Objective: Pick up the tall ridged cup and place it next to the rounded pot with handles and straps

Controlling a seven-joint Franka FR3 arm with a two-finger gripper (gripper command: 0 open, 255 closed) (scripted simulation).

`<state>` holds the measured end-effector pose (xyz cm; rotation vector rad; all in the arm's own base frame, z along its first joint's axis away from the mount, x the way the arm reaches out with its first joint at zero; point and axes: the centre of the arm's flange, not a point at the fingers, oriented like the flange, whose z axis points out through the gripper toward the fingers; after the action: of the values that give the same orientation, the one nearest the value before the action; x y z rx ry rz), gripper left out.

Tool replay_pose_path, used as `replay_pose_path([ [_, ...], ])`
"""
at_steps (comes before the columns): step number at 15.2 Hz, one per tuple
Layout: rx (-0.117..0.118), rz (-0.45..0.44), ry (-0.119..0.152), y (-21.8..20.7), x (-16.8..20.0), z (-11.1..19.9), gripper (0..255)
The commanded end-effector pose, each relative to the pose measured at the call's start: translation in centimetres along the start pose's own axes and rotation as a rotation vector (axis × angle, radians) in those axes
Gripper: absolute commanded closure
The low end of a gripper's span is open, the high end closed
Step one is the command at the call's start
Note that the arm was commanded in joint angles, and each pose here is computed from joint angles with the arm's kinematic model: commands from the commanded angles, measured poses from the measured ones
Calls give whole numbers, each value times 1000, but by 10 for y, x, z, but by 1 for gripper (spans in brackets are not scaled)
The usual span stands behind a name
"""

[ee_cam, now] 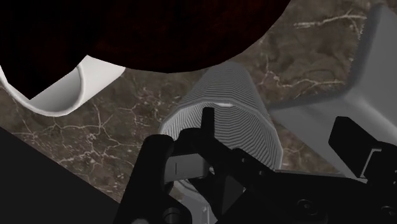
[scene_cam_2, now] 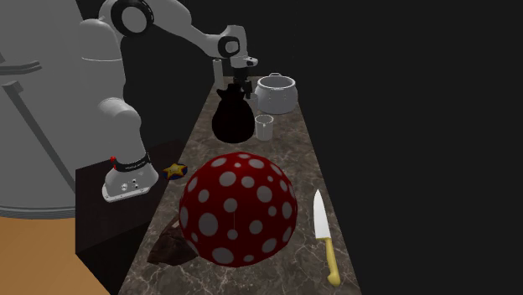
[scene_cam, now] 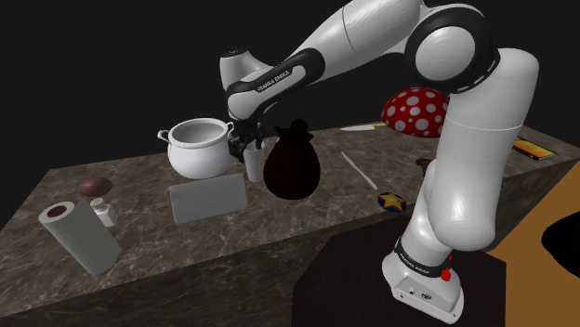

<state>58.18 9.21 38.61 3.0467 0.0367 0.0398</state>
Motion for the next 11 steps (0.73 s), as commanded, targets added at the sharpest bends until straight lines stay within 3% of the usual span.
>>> replay_pose_path([
  [1,0,0,-1,0,0,0,0],
  [2,0,0,-1,1,1,0,0],
  [6,0,0,-1,1,1,-50,0],
  [11,0,0,-1,1,1,-50,0],
])
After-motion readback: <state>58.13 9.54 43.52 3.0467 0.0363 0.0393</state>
